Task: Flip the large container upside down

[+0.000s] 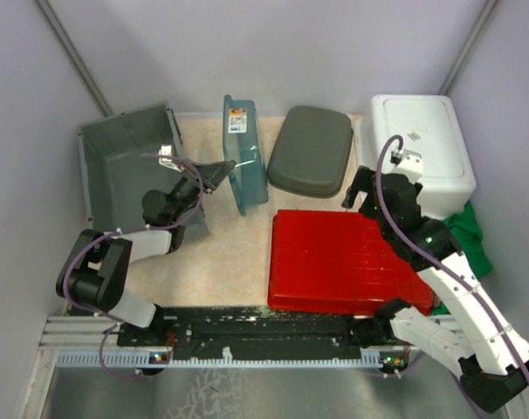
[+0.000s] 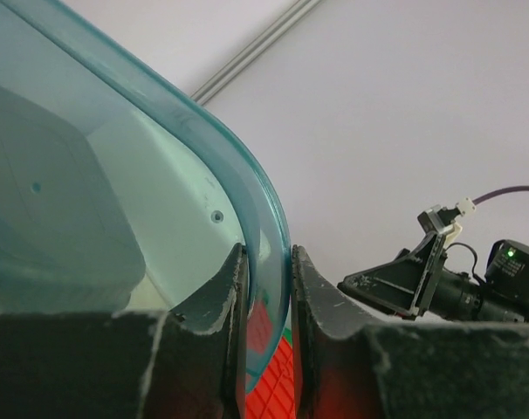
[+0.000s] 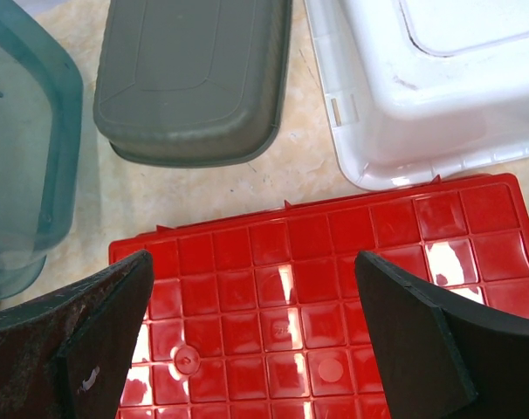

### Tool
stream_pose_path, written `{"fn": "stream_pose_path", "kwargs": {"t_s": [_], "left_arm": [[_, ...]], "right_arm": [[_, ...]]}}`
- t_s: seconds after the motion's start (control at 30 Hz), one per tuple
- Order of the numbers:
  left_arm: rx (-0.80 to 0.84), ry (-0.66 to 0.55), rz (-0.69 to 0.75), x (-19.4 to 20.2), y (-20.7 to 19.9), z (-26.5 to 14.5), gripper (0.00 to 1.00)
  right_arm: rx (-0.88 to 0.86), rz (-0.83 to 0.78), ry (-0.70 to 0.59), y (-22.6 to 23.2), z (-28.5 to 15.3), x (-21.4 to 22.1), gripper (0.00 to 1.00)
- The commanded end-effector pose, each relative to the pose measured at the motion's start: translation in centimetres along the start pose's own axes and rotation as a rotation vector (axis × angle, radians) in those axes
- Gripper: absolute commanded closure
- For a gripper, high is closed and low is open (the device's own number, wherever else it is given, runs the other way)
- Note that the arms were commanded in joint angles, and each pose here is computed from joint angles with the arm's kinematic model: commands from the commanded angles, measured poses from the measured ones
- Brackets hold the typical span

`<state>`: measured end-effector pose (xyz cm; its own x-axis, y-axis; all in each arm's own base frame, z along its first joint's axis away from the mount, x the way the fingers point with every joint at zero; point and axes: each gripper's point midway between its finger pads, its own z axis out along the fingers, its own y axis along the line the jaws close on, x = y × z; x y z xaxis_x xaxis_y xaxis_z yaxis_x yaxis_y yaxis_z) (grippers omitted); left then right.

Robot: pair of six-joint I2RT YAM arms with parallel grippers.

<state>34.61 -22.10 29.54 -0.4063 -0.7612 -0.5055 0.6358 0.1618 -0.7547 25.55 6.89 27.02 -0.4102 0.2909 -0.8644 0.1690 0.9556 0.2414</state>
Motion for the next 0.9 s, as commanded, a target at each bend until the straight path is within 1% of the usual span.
{"fn": "stream_pose_path", "kwargs": {"t_s": [0.0,0.03,0.1,0.17,0.27,0.43,0.53,0.6,0.7,0.77,0.87], "left_arm": [[-0.108,0.096,-0.037,2.2,2.9,-1.3,0.73],[-0.126,0.11,-0.041,2.5,3.4,-1.4,0.67],[-0.154,0.124,-0.035,2.8,3.9,-1.7,0.59],[-0.188,0.133,-0.023,3.0,4.5,-2.0,0.48],[-0.249,0.144,-0.003,3.1,5.6,-2.3,0.35],[-0.316,0.18,0.038,3.3,6.5,-2.4,0.31],[-0.336,0.216,0.079,3.1,6.3,-1.9,0.29],[-0.342,0.235,0.13,2.6,5.6,-1.1,0.26],[-0.369,0.259,0.268,1.6,4.1,0.9,0.22],[-0.412,0.297,0.367,1.6,3.7,1.6,0.17],[-0.496,0.342,0.45,2.1,3.4,2.7,0.05]], "right_arm": [[-0.019,0.014,-0.023,0.7,0.5,-0.7,0.02],[-0.019,0.013,-0.022,0.8,0.6,-0.7,0.02],[-0.02,0.011,-0.02,1.0,0.8,-0.6,0.01],[-0.022,0.009,-0.017,1.1,0.9,-0.6,0.01],[-0.02,0.003,-0.016,1.1,1.1,-0.5,0.01],[-0.02,-0.002,-0.011,1.2,1.4,-0.2,0.02],[-0.023,-0.003,-0.007,1.3,1.6,-0.1,0.01],[-0.024,-0.004,-0.006,1.4,1.7,-0.1,0.01],[-0.028,-0.003,-0.003,1.5,1.8,0.0,0.02],[-0.032,-0.004,-0.001,1.6,1.9,0.1,0.01],[-0.038,-0.001,0.001,1.8,2.0,0.2,0.02]]}}
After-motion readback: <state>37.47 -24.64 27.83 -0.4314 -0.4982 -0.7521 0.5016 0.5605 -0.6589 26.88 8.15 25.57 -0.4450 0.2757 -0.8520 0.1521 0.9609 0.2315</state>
